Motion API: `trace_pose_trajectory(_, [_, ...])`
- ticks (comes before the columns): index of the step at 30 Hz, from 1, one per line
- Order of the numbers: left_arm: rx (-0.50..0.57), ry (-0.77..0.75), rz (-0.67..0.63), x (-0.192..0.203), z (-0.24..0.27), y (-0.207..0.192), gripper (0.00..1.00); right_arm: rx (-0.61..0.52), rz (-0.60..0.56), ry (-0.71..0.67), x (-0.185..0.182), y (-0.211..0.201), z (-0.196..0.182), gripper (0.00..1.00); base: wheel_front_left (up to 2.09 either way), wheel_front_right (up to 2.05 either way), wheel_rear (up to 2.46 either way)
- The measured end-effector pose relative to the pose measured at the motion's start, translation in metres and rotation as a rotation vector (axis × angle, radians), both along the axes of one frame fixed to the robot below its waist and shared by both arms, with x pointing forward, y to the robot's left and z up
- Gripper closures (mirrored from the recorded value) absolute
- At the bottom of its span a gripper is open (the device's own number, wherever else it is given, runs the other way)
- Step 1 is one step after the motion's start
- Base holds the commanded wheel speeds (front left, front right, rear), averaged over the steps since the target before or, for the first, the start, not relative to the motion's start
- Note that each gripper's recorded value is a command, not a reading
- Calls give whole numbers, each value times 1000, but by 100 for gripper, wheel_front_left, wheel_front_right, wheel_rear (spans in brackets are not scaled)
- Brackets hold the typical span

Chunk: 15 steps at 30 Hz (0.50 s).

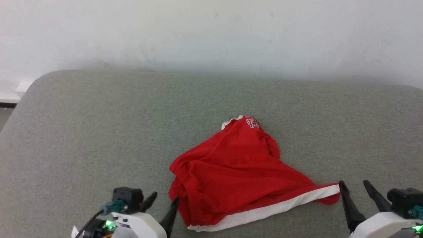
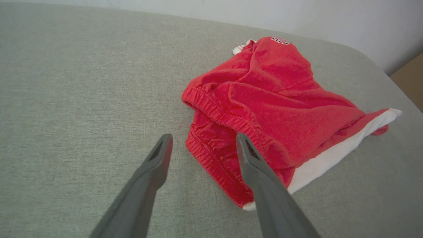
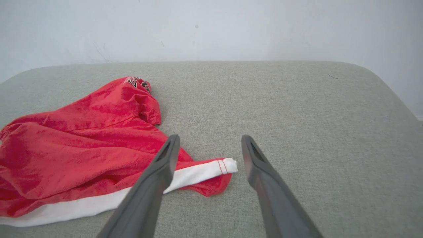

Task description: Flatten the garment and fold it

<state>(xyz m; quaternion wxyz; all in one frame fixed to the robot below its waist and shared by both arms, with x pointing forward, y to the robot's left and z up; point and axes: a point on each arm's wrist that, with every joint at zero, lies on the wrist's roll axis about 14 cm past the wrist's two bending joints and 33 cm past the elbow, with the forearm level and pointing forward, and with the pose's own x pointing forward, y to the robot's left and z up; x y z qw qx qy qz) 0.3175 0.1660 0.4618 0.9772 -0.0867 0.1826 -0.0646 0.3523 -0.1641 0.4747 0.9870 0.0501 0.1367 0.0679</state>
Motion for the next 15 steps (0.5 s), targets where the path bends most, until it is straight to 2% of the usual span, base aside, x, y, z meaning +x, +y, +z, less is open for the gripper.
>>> trace_pose_trajectory(7, [51,237,-245,-25,-24,-46,0,-12,17,-12,-13,5,16,0,0,0,0])
trace_pose_trajectory(15, [80,374,-327,-35,-60,-66,0,6,-8,16,-15,-1,9,0,0,0,0])
